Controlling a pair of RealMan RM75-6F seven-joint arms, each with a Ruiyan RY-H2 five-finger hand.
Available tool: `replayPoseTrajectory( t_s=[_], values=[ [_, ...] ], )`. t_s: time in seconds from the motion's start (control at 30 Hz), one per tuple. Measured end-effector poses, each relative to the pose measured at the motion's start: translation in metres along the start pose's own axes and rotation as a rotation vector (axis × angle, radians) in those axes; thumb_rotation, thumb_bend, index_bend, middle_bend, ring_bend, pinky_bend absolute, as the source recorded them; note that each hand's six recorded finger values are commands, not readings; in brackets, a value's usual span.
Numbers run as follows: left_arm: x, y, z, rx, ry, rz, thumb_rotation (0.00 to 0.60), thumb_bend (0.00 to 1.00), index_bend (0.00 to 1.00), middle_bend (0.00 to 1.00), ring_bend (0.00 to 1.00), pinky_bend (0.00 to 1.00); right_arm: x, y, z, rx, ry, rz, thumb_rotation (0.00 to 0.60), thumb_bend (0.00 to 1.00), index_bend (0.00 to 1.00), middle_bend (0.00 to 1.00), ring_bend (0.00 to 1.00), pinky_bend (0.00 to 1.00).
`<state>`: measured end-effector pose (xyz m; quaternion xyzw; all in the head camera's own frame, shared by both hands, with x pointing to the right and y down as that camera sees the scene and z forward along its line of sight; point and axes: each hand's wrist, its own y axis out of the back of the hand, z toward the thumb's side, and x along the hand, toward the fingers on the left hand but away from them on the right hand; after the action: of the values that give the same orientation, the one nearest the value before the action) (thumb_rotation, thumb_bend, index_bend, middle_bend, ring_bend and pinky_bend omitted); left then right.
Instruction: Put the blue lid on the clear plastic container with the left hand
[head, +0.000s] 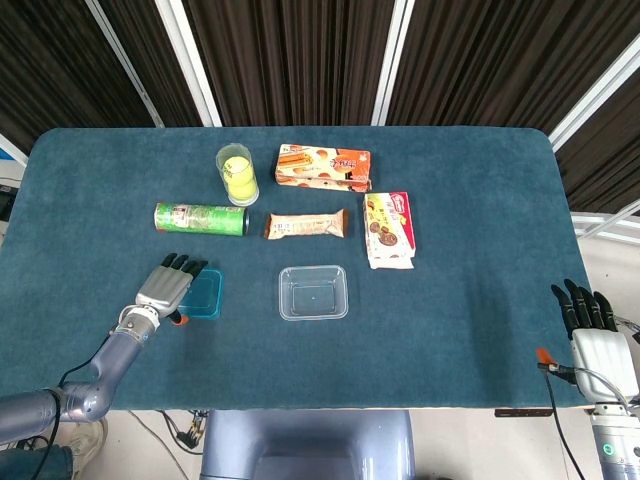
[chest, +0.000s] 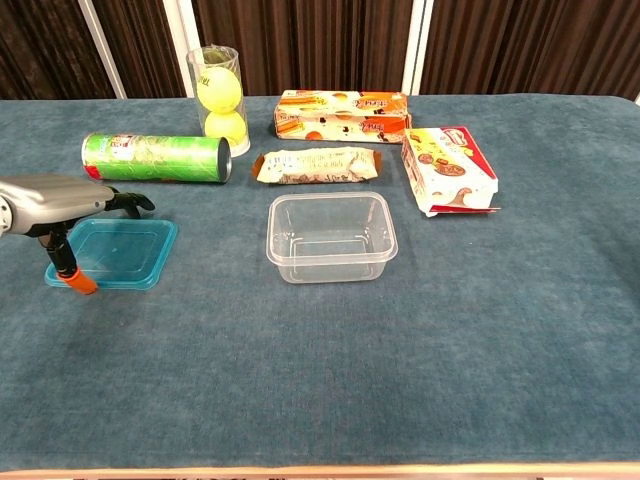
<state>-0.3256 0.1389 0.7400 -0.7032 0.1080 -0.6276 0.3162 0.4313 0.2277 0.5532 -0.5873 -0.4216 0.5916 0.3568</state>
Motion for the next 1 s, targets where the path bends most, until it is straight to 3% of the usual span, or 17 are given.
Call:
replayPoseTrajectory(
  t_s=[0.63,0.77,1.0],
  values=[
    [-0.0004,-0.0024,0.0027,0.029,-0.005,0.005,0.600,0.11,0.01,0.14,0.00,0.02,-0.0001,-0.0007,0.0002,0.002,-0.001,0.003,0.600,0.29,0.06,0.00,0.00,0.00],
    [0.0001,-0.0022,0.0028,0.032,-0.004,0.008,0.600,0.11,0.02,0.19,0.00,0.02,-0.0002,-0.0008,0.0003,0.002,-0.001,0.004,0.600,0.29,0.06,0.00,0.00,0.00],
    [0.0008,-0.0025,0.0047,0.053,-0.007,0.026,0.600,0.24,0.07,0.29,0.00,0.03,-0.0001,-0.0010,0.0004,-0.001,-0.003,0.004,0.600,0.29,0.06,0.00,0.00,0.00]
  ],
)
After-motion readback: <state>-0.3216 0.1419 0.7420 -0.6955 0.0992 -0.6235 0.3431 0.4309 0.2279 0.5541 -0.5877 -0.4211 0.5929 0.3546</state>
